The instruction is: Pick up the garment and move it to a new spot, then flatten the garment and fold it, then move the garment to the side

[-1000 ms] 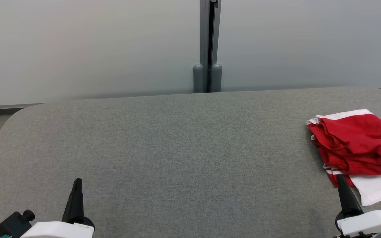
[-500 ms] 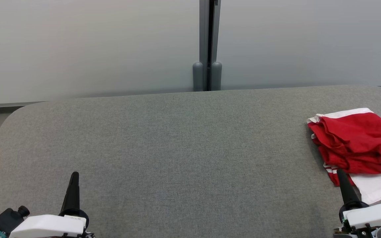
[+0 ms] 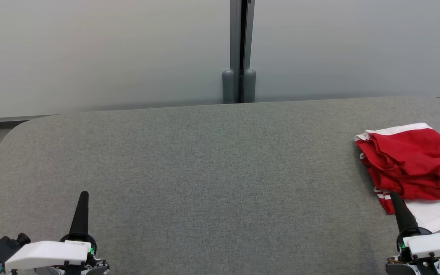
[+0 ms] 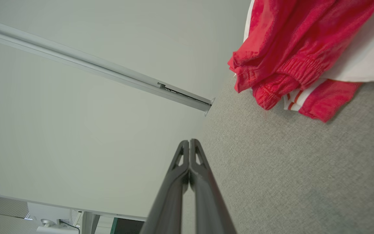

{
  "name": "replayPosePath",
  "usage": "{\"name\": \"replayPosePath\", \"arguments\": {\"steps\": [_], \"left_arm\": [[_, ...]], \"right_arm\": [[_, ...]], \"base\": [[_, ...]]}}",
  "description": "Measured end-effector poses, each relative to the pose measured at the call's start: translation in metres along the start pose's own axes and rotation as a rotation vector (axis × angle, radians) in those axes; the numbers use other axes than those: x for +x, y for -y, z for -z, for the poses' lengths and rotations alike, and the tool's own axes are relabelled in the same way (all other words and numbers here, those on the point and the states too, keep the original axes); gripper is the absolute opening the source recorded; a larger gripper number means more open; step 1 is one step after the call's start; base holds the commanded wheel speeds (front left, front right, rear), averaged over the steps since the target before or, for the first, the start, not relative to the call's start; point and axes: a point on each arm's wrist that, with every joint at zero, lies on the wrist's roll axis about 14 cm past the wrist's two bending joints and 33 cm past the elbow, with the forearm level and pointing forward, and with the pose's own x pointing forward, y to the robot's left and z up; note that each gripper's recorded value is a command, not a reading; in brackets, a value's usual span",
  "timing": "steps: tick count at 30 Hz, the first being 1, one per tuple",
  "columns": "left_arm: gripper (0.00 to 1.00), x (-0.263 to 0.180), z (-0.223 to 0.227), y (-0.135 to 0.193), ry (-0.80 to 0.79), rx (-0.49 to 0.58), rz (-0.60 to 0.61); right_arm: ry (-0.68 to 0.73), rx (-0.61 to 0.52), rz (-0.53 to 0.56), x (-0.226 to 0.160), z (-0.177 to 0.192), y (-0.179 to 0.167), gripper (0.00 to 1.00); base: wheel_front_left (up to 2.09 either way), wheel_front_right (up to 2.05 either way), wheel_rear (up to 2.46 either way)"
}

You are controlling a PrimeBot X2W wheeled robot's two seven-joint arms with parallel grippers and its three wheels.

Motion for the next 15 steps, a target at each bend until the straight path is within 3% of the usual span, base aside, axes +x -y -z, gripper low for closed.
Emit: {"name": "replayPosePath", "arguments": {"steps": [15], "left_arm": [[0.00,0.0071,-0.0025,0.0045,-0.004,-0.126,0.018]], "right_arm": [[0.007,0.124,-0.001,0.0054,-0.0032,-0.0005,0.00]], "base": [[0.00,0.00,0.00]]}}
